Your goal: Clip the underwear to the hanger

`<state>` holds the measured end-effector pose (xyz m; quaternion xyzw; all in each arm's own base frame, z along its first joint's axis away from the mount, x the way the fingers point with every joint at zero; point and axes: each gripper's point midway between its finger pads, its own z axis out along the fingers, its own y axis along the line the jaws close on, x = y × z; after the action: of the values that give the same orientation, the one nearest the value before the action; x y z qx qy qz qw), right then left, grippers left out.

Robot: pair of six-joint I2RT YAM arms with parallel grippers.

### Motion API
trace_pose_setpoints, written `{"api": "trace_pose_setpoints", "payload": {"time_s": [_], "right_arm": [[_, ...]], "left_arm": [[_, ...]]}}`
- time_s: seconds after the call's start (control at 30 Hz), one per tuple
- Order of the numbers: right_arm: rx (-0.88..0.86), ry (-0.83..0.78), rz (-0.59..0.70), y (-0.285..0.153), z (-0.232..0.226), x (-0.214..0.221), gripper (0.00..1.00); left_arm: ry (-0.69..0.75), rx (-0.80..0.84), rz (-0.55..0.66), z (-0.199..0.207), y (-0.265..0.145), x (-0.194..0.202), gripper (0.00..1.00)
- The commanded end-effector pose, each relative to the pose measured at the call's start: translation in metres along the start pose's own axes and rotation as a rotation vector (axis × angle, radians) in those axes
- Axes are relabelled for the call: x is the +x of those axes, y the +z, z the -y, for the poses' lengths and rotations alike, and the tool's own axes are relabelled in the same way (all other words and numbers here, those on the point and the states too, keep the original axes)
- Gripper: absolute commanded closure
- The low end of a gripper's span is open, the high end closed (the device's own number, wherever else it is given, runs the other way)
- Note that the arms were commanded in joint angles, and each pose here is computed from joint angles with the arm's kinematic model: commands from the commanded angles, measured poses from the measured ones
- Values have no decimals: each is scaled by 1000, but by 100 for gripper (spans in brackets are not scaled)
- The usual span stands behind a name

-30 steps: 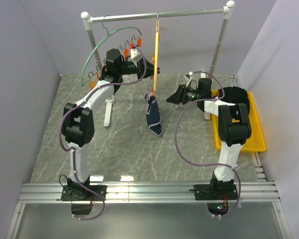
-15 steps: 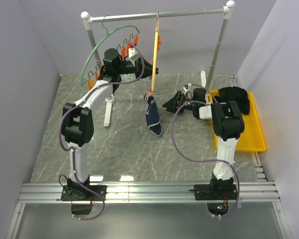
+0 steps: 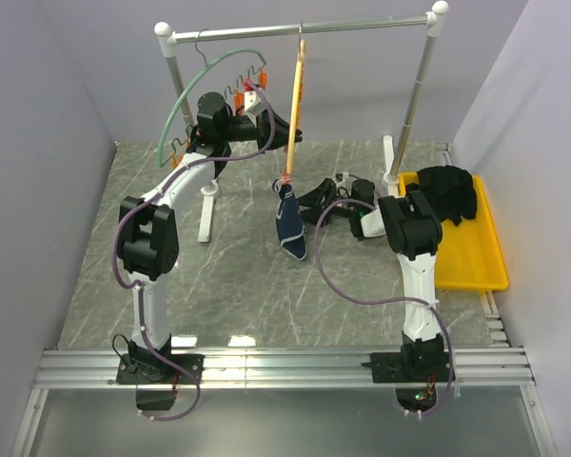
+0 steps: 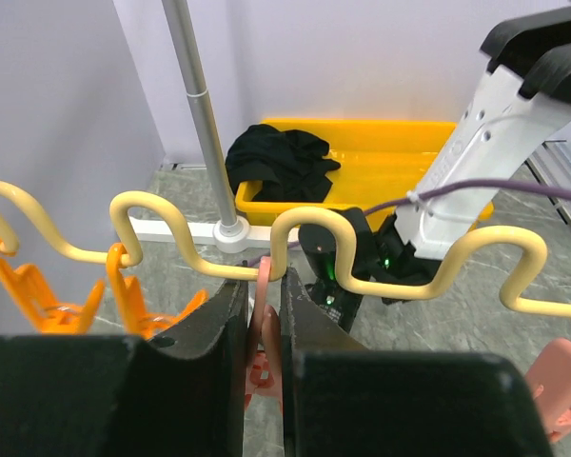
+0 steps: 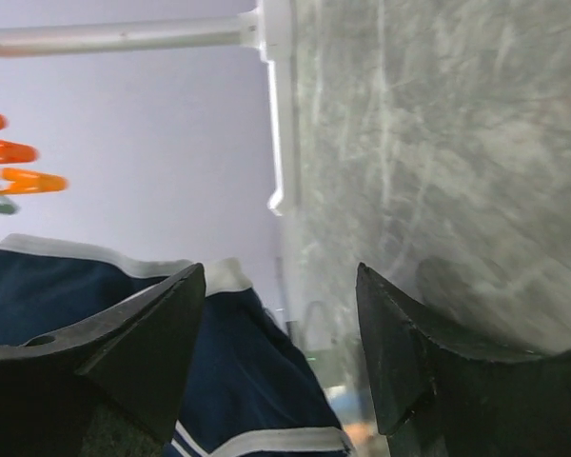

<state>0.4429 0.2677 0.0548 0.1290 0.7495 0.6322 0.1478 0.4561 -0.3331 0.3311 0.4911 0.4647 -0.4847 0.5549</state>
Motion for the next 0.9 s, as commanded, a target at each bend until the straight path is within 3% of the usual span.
{"api": "trace_pose_setpoints", "payload": {"time_s": [0.0,0.07,0.17,0.2,0.3,0.47,0.6,0.63,0.77,0.8,0.87], "right_arm": [[-101,59,-24,11,-16,7,28],[-130,114,-31,12,-19,8,30],[-223,147,-31,5,-35,8,43],[-246,149,-25,1,-40,7,56],[-304,112,-9,-16,-57,12,69],[-323,59,34,-37,-70,13,80],[-339,13,59,-53,-84,15,99],[-342,3,62,-55,-86,16,100],[-330,-68,52,-60,-92,24,100],[-291,-44,54,-58,-88,24,78],[-255,-94,77,-54,-81,19,48]], "left_arm": [[69,45,28,12,-1,-30,100],[67,44,29,12,-1,-30,100],[66,43,30,12,-1,-31,100],[66,40,29,11,-2,-31,100],[66,38,28,11,-2,-31,100],[69,37,31,11,-1,-33,100],[65,35,27,10,-1,-32,100],[71,33,27,10,-1,-31,100],[75,35,24,10,-2,-31,100],[70,35,24,10,-2,-30,100],[71,38,29,11,-2,-32,100]]}}
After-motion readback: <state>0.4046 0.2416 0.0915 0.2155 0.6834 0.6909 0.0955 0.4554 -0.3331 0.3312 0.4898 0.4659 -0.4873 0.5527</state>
